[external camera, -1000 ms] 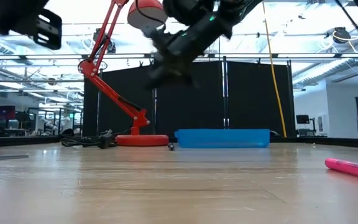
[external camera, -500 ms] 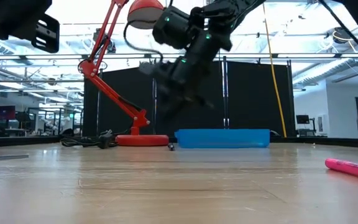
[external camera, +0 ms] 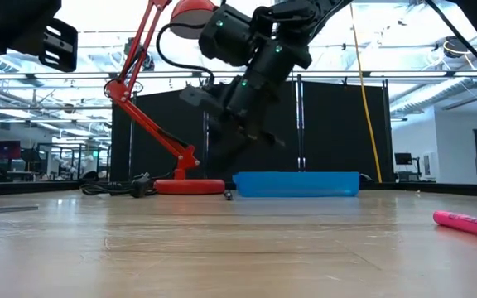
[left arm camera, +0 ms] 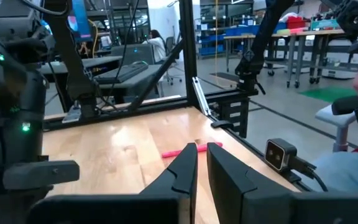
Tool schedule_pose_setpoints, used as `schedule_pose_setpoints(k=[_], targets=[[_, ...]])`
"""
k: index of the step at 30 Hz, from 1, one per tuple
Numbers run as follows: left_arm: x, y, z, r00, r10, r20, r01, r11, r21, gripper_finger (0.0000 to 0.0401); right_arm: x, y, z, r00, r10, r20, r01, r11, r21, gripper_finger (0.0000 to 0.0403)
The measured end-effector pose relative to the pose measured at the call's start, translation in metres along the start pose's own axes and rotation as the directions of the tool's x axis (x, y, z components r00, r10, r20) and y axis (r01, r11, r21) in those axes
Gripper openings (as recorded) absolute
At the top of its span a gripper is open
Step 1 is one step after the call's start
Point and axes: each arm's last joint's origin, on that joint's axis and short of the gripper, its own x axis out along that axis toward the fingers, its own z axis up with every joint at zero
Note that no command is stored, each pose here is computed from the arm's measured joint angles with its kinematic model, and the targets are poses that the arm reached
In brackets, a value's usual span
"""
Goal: Pick & place school supplies into a supply box
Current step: Put the black pen into the blue supply box
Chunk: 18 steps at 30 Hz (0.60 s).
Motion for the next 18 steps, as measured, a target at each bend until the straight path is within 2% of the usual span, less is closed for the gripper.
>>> schedule_pose_setpoints(k=[4, 8, 11, 18], targets=[[0.0, 0.0, 0.0, 1.0, -0.001, 0.0, 0.001, 1.0, 0.003, 0.0042, -0.001, 0.003, -0.004, 0.999, -0.037, 0.022, 0.036, 0.999, 0.023, 0.0092], [0.0, 0.0, 0.0, 1.0, -0.003, 0.0, 0.003, 1.0, 0.003, 0.0042, -0.001, 0.001, -0.008, 0.997, -0.081, 0.007, 0.081, 0.996, 0.043, 0.012], [0.0, 0.0, 0.0, 1.0, -0.003, 0.0, 0.003, 1.0, 0.002, 0.0042, -0.001, -0.001, -0.01, 0.993, -0.12, 0.008, 0.119, 0.991, 0.062, 0.0129], [0.0, 0.0, 0.0, 1.0, -0.004, 0.0, 0.004, 1.0, 0.003, 0.0042, 0.003, -0.002, -0.012, 0.992, -0.125, -0.002, 0.125, 0.99, 0.065, 0.0124]])
